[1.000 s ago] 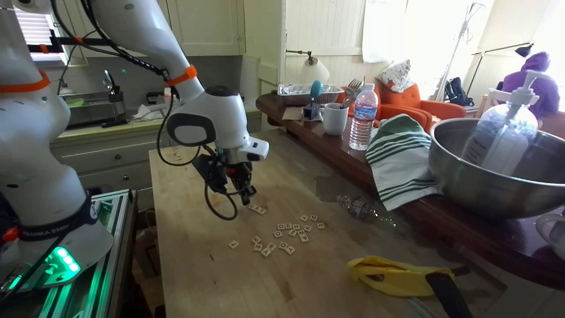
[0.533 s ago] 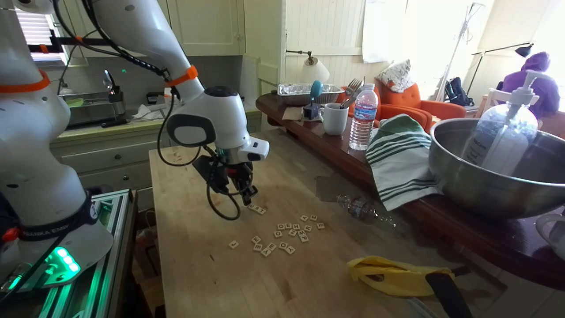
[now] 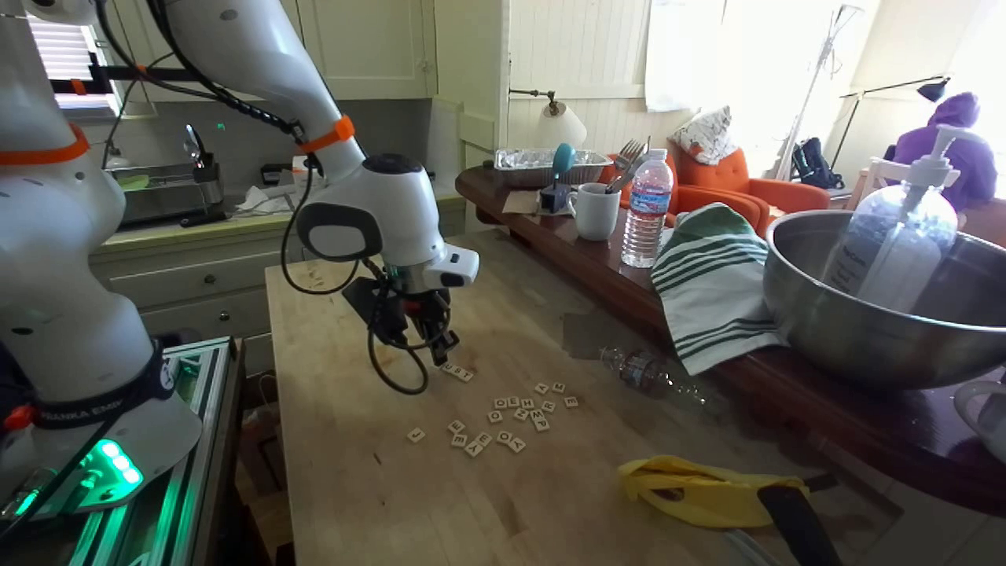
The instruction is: Align the blocks on the table
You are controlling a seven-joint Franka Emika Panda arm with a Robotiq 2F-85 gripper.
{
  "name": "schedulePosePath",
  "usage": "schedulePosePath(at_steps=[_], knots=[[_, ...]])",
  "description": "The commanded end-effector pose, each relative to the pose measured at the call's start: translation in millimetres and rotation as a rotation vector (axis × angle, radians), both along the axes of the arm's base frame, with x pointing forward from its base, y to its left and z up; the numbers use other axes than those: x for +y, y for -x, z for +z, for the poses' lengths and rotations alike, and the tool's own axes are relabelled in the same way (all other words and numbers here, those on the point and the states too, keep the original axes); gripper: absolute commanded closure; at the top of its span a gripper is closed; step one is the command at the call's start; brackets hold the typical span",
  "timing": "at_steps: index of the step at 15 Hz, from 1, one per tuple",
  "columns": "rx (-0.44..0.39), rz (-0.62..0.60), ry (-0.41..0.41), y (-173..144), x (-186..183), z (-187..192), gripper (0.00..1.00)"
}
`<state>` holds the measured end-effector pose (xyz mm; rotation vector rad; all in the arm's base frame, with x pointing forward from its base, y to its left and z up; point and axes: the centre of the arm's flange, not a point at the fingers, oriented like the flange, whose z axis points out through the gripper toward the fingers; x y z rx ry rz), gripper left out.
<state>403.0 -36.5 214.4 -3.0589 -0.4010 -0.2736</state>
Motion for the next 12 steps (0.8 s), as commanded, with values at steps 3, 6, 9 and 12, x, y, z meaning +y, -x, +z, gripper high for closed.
schedulePosePath(at_steps=[3,6,9,12], knots=[[-0.005,0.005,0.0,25.9,0.1,-13.4,1.0],[-0.012,-0.002,-0.01,25.2,-0.7,-13.1,1.0],[-0.017,-0.009,-0.02,24.2,-0.9,-12.0,1.0],[-0.023,-0.01,-0.024,23.6,-1.3,-11.8,1.0]])
